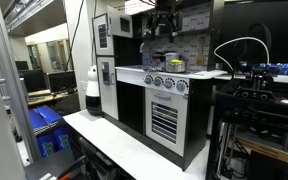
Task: Remove the yellow object from the silver pot and put it on the right cupboard
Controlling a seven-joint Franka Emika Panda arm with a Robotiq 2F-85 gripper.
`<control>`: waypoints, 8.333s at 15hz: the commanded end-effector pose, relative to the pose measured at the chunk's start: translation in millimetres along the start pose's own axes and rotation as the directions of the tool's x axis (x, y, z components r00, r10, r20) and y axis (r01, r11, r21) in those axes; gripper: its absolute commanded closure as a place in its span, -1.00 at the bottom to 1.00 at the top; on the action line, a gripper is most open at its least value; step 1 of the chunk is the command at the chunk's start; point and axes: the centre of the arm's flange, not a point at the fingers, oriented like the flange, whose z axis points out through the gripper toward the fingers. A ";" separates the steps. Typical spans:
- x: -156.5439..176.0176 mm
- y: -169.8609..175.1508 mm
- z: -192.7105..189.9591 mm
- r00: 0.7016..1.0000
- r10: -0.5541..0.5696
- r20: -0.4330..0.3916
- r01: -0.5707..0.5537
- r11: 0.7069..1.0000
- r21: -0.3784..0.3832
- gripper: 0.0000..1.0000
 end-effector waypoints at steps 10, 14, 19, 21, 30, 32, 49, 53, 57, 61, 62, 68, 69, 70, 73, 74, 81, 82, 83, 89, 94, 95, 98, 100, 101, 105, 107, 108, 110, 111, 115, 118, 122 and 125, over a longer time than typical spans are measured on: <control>19.1 30.2 -6.4 0.997 0.027 -0.076 -0.031 0.998 -0.056 -1.00; 40.8 43.7 -1.4 0.985 0.094 -0.146 -0.105 0.992 -0.071 -1.00; 74.8 43.5 15.9 0.977 0.088 -0.196 -0.097 0.995 -0.034 -1.00; 91.7 40.2 15.4 0.979 -0.033 -0.202 0.039 0.999 0.023 -1.00; 143.4 14.8 -6.1 0.860 -0.464 -0.212 0.496 0.857 0.139 -1.00; 142.6 -1.5 -8.0 0.813 -0.545 -0.204 0.578 0.798 0.171 -1.00; 83.8 -12.7 5.7 0.177 -0.971 0.158 0.902 0.224 0.368 -1.00; 75.4 -15.9 7.8 0.209 -0.967 0.148 0.894 0.250 0.371 -1.00; 76.4 -12.7 1.4 0.132 -0.981 0.144 0.927 0.174 0.331 -1.00; 91.3 -7.4 -7.0 -0.040 -0.968 0.249 0.963 0.029 0.269 -1.00; 94.8 -6.6 -7.3 -0.081 -0.958 0.276 0.966 -0.007 0.258 -1.00; 110.0 -21.8 -1.2 -0.145 -0.928 0.343 0.986 -0.108 0.124 -1.00; 111.1 -23.4 1.0 -0.140 -0.933 0.332 0.988 -0.112 0.103 -1.00; 111.5 -23.5 3.3 -0.133 -0.938 0.320 0.990 -0.112 0.084 -1.00; 111.3 -20.9 16.0 -0.114 -0.947 0.299 0.993 -0.104 0.049 -1.00; 111.8 -19.9 20.4 -0.113 -0.948 0.296 0.994 -0.107 0.036 -1.00; 122.0 -25.9 42.8 -0.129 -0.950 0.283 0.990 -0.142 -0.025 -1.00; 123.1 -26.8 45.4 -0.124 -0.950 0.285 0.990 -0.139 -0.033 -1.00; 124.6 -28.2 48.2 -0.117 -0.951 0.286 0.990 -0.135 -0.043 -1.00; 128.2 -35.8 63.1 -0.106 -0.958 0.265 0.990 -0.128 -0.067 -1.00; 130.2 -40.6 72.0 -0.113 -0.962 0.250 0.988 -0.136 -0.077 -0.78; 130.7 -40.8 73.4 -0.113 -0.962 0.247 0.987 -0.137 -0.079 -0.72; 132.7 -40.5 78.0 -0.115 -0.963 0.244 0.987 -0.138 -0.081 -0.58; 134.7 -38.6 82.1 -0.115 -0.963 0.246 0.988 -0.137 -0.076 -0.62; 136.4 -37.4 84.7 -0.116 -0.962 0.246 0.988 -0.137 -0.073 -0.72; 143.9 -33.4 96.6 -0.119 -0.962 0.245 0.988 -0.139 -0.064 -0.73; 147.3 -32.8 102.6 -0.123 -0.962 0.242 0.988 -0.142 -0.063 -0.65; 148.2 -32.9 105.1 -0.124 -0.962 0.242 0.988 -0.142 -0.062 -0.67; 149.4 -33.4 108.5 -0.128 -0.962 0.241 0.987 -0.146 -0.059 -0.66; 150.1 -33.4 109.3 -0.129 -0.962 0.240 0.987 -0.148 -0.061 -0.66; 150.0 -34.4 110.5 -0.133 -0.962 0.238 0.986 -0.152 -0.063 -0.67; 149.4 -36.4 111.7 -0.135 -0.963 0.234 0.986 -0.154 -0.062 -0.67; 148.7 -40.6 113.7 -0.137 -0.967 0.216 0.986 -0.155 -0.065 -0.68; 147.3 -42.0 115.5 -0.130 -0.972 0.195 0.987 -0.146 -0.069 -0.68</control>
